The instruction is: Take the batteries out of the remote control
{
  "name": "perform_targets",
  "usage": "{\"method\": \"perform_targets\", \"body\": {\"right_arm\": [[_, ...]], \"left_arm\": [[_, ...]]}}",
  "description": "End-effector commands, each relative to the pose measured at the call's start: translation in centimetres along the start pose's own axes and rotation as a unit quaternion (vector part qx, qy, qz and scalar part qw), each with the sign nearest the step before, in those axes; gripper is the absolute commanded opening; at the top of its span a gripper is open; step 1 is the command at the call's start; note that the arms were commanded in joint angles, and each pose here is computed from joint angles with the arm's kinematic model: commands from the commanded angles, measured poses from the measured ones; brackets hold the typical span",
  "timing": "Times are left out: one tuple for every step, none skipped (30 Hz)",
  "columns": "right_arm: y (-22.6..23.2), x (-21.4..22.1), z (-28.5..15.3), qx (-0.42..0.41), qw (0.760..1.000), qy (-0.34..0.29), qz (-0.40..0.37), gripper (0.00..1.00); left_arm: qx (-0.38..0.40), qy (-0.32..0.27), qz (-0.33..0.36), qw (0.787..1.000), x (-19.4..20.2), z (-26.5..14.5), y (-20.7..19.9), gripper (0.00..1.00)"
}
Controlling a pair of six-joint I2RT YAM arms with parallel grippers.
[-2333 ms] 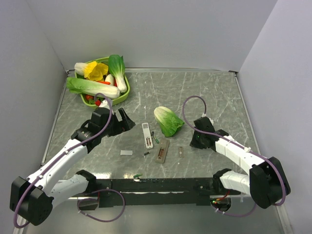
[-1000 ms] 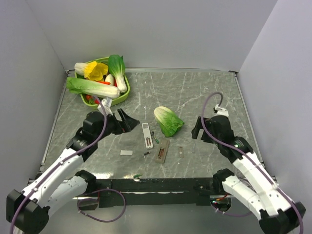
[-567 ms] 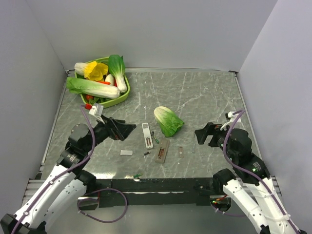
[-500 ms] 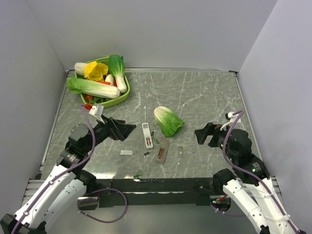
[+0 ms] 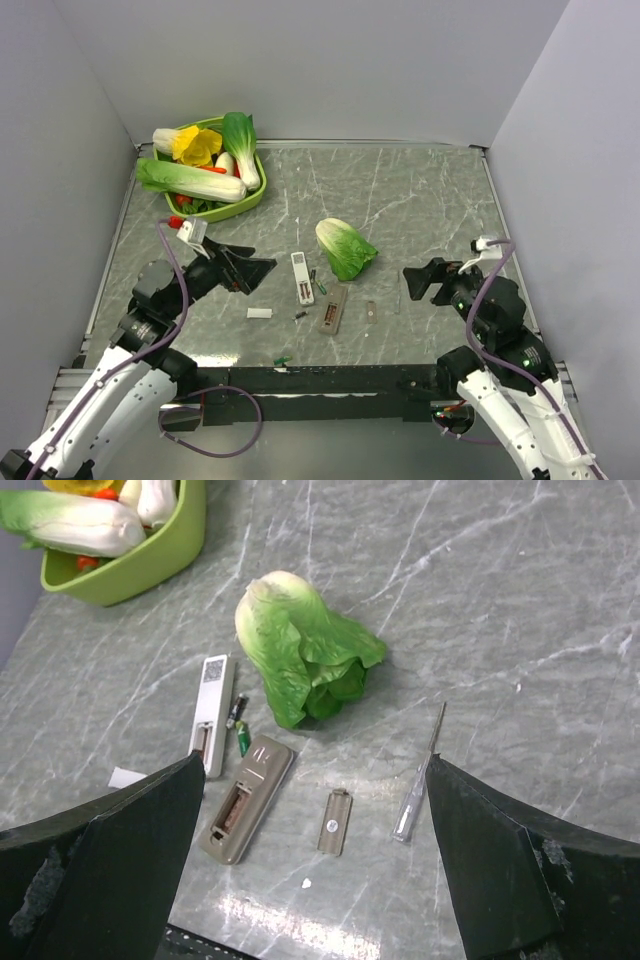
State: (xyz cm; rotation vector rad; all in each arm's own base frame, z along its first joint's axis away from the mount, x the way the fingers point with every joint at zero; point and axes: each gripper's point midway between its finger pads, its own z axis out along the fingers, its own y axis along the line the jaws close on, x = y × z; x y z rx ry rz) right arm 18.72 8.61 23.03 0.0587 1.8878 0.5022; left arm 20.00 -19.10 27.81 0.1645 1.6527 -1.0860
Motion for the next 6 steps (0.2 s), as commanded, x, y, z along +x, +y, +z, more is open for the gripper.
{"method": "perform_targets", "body": {"right_arm": [[0.43,-1.49,-0.36,-0.013,0.999,-0.037,-0.005,1.0],[0.45,-1.5,-0.38,-0.014,0.999,-0.039,-0.006,1.0],[0.41,-1.52,-0.38,-0.013,0.999,-0.039,-0.004,1.0],[0.4,-1.4,-0.33,-0.012,0.999,-0.036,-0.004,1.0],[0.42,-1.5,-0.36,-0.012,0.999,-0.036,-0.003,1.0],[0.38,-1.43,-0.26,-0.009,0.999,-0.033,-0.003,1.0]], "left_arm": [[0.007,-0.013,0.014,1.0,-0.91,-0.03,-0.51,0.97],[0.008,-0.015,0.014,1.0,-0.96,-0.13,-0.58,0.97],[0.006,-0.016,0.013,1.0,-0.92,-0.13,-0.46,0.97],[0.007,-0.02,0.014,1.0,-1.08,-0.25,-0.57,0.97],[0.006,-0.021,0.014,1.0,-1.11,-0.29,-0.54,0.97],[0.005,-0.022,0.013,1.0,-1.07,-0.32,-0.47,0.97]]}}
